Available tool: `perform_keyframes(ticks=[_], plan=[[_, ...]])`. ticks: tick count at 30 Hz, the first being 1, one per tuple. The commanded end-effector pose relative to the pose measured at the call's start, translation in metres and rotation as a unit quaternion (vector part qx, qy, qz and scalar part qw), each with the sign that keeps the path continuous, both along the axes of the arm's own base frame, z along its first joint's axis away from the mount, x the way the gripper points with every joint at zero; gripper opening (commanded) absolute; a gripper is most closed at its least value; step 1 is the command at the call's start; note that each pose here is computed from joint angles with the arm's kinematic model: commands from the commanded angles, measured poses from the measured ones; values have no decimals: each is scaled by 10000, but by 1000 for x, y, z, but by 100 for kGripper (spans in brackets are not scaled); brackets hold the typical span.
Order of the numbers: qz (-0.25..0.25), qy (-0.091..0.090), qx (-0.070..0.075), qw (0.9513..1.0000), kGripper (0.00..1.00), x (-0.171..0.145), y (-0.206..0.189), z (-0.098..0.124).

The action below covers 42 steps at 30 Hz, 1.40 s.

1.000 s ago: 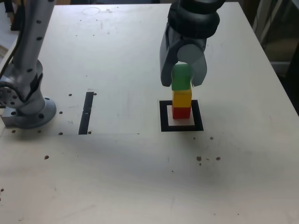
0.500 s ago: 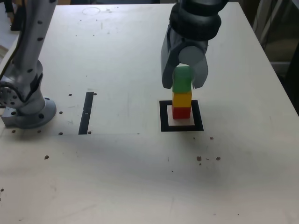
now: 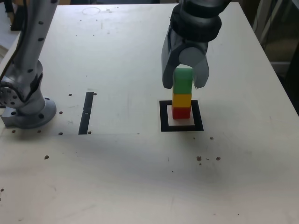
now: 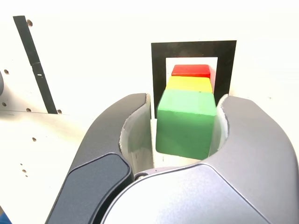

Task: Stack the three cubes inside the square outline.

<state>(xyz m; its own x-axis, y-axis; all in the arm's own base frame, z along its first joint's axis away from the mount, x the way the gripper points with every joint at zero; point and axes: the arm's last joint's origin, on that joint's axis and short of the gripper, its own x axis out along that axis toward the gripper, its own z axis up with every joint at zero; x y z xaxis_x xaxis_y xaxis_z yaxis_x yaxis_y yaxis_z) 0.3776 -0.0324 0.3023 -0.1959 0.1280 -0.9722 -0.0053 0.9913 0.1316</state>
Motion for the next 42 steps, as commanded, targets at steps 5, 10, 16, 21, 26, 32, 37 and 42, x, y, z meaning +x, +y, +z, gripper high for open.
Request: perform_keyframes(ticks=[5, 10, 16, 21, 26, 32, 37, 42], plan=[[23, -83, 65, 9999, 97, -5, 2, 10], [33, -76, 129, 9999, 99, -9, 3, 12], [25, -390, 67, 9992, 99, -34, 1, 41], [-52, -703, 36, 9975, 99, -82, -4, 72], [-59, -484, 54, 9988, 99, -135, -1, 72], [-79, -318, 177, 9993, 99, -192, 9, 64], [-98, -49, 274, 9996, 99, -217, 14, 45], [-53, -6, 124, 9999, 99, -240, 16, 8]])
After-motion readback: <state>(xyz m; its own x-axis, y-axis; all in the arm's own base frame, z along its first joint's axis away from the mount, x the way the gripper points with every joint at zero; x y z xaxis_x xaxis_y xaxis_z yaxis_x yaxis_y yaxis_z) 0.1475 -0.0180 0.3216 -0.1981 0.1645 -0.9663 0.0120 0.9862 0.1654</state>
